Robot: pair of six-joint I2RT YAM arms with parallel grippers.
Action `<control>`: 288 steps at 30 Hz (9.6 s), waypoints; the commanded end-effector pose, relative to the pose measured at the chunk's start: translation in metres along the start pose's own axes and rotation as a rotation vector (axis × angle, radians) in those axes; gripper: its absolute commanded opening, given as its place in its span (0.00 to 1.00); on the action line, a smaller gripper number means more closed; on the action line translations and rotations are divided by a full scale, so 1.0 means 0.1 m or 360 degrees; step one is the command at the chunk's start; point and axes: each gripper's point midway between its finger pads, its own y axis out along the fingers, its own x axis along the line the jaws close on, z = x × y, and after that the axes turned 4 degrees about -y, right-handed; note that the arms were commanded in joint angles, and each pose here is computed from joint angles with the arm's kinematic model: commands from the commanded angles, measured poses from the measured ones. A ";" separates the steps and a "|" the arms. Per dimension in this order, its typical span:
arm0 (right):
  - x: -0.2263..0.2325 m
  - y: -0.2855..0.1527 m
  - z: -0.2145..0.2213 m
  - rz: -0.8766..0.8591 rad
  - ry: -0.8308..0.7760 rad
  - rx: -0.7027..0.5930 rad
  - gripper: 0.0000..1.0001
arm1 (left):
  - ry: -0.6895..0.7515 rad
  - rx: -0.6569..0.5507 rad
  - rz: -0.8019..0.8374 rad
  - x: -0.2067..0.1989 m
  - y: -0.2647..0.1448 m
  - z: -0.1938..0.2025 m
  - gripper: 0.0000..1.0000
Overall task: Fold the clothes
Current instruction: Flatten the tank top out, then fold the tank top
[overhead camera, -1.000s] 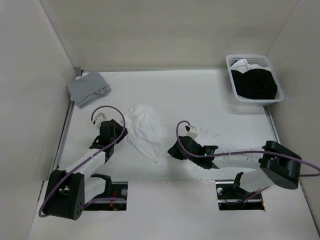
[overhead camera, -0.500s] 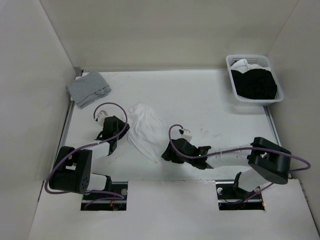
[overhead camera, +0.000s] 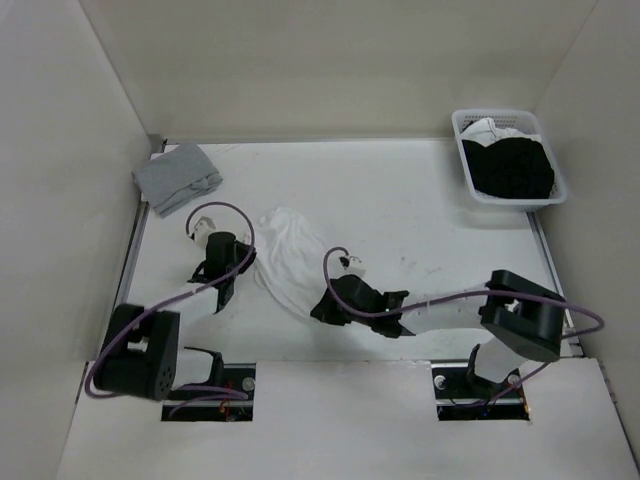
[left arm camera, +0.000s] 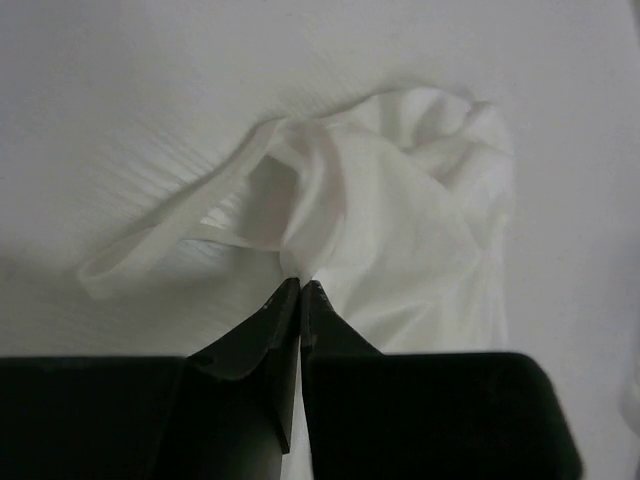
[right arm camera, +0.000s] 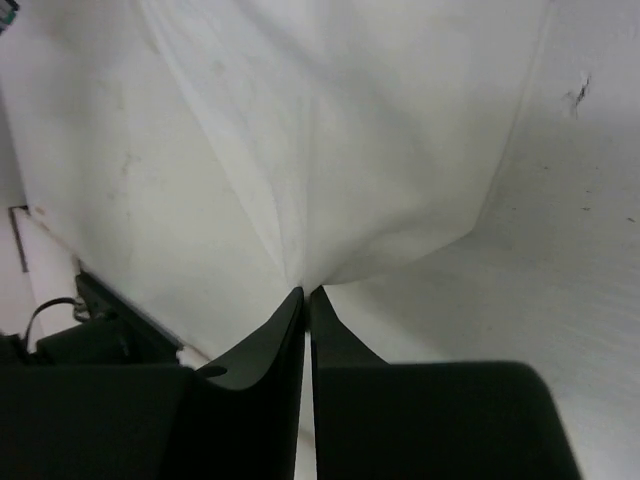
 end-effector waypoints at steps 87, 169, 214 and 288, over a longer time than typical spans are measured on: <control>-1.19 -1.06 -1.30 0.0116 -0.0045 -0.0622 0.26 | 0.0487 0.0014 0.0240 -1.14 0.15 0.42 0.30; -1.50 -0.89 -1.63 0.0515 0.0069 -0.0604 0.36 | 0.0183 0.0138 0.0216 0.11 -0.91 0.30 0.07; 0.60 -3.50 -2.10 -0.0351 -0.0182 -0.1131 0.03 | -0.0023 -0.0450 0.1137 -2.06 -3.03 -1.41 0.02; -0.55 -1.07 -2.27 -0.0038 -0.0053 -0.0657 0.02 | -0.0311 -0.0348 0.0488 -1.13 -0.89 -1.03 0.01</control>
